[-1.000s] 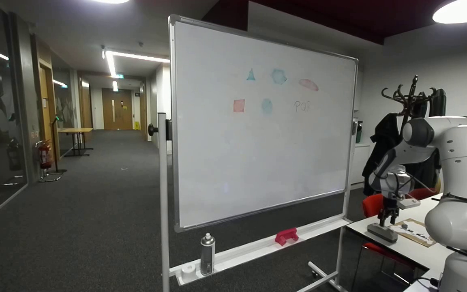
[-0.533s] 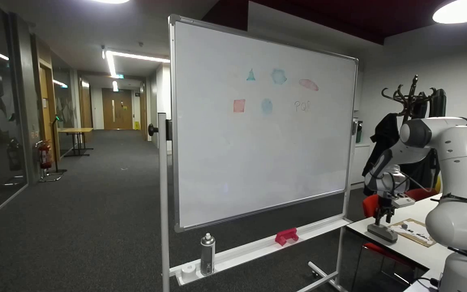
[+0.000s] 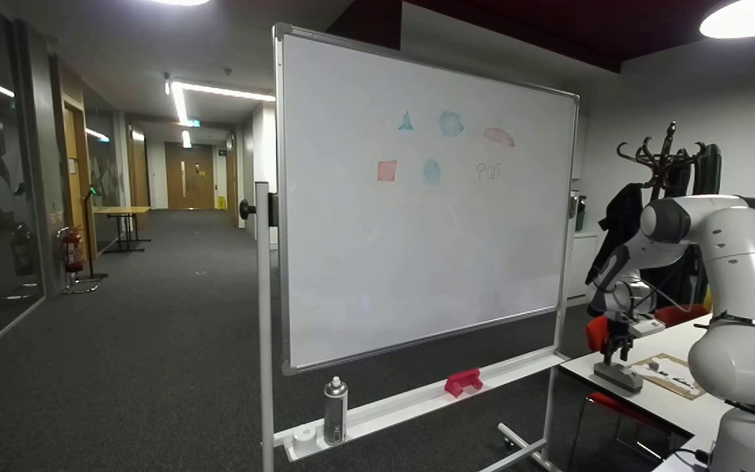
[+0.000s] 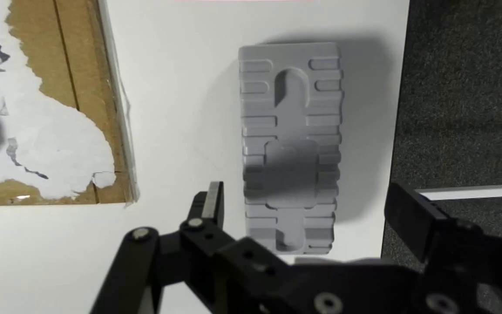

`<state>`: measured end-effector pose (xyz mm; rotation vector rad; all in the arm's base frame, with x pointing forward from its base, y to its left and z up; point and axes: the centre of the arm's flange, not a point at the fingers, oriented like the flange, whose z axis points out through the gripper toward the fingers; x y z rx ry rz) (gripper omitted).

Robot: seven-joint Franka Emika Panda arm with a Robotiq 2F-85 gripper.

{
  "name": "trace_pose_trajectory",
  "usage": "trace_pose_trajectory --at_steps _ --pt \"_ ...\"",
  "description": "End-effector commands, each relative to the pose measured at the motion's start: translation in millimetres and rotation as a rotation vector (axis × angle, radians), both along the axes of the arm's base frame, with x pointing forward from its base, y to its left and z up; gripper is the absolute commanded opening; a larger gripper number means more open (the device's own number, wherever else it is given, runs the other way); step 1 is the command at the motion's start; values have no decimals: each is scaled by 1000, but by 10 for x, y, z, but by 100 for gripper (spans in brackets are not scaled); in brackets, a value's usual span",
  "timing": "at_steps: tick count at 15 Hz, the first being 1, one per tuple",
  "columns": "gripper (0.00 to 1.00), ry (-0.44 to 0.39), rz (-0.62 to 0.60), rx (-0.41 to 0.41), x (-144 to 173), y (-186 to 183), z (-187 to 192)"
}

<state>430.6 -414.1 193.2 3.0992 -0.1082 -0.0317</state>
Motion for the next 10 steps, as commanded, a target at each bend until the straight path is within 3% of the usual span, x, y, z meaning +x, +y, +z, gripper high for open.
trace_pose_trajectory --at_steps 1,10 --pt "100 9 3 -8 78 -96 -10" --pt "100 28 5 9 47 -115 -207"
